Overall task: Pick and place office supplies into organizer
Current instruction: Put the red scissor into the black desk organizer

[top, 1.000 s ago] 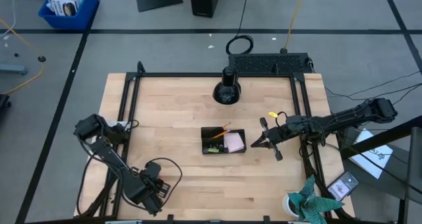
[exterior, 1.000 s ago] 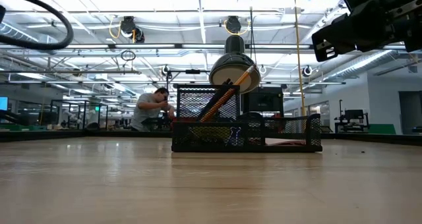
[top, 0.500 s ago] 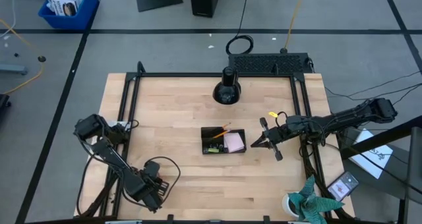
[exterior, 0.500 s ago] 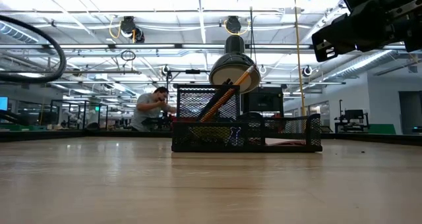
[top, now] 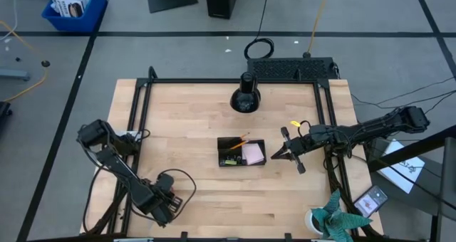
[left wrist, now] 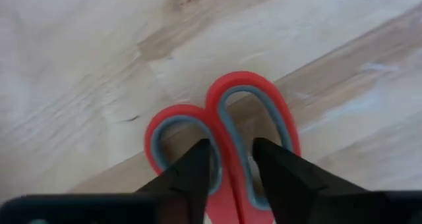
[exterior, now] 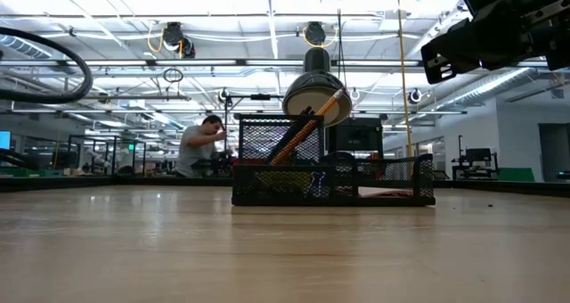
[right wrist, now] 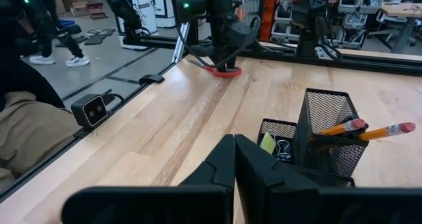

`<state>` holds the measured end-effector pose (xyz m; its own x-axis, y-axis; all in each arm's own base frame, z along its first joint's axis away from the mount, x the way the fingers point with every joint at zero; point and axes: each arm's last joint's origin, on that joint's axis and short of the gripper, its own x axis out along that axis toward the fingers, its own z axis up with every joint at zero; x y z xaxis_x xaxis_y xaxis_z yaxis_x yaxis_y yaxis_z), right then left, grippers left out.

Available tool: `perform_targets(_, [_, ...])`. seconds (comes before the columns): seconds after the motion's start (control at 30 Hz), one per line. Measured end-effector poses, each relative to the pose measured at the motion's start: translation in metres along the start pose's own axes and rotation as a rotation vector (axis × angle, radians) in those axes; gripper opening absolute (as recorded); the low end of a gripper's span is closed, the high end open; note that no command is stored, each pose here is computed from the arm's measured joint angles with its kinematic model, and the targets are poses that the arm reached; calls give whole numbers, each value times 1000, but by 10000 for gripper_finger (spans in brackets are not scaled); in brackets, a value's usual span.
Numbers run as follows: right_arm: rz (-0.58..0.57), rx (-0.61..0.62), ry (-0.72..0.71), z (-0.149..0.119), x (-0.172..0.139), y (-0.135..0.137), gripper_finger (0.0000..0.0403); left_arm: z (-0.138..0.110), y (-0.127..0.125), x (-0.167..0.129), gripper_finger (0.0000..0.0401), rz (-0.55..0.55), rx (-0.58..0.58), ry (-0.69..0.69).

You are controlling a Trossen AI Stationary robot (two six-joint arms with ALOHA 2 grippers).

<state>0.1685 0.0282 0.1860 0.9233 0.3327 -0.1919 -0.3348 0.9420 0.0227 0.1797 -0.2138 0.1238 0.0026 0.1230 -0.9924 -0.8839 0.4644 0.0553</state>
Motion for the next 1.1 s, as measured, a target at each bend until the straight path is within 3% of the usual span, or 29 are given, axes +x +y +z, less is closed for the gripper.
perform_targets(0.27, [0,7,0,0,0,0,0,0,-2,2,40,-40,62,-20])
perform_targets(0.47, [1,8,0,0,0,0,0,-3,0,0,37,-74,119,-130])
perform_targets(0.7, [0,7,0,0,0,0,0,6,0,-7,40,-199,173,-473])
perform_targets(0.9, [0,7,-1,0,0,0,0,19,0,-32,11,-322,208,-756])
perform_targets(1.1, [0,-1,-1,0,0,0,0,38,3,-62,19,-381,220,-1056])
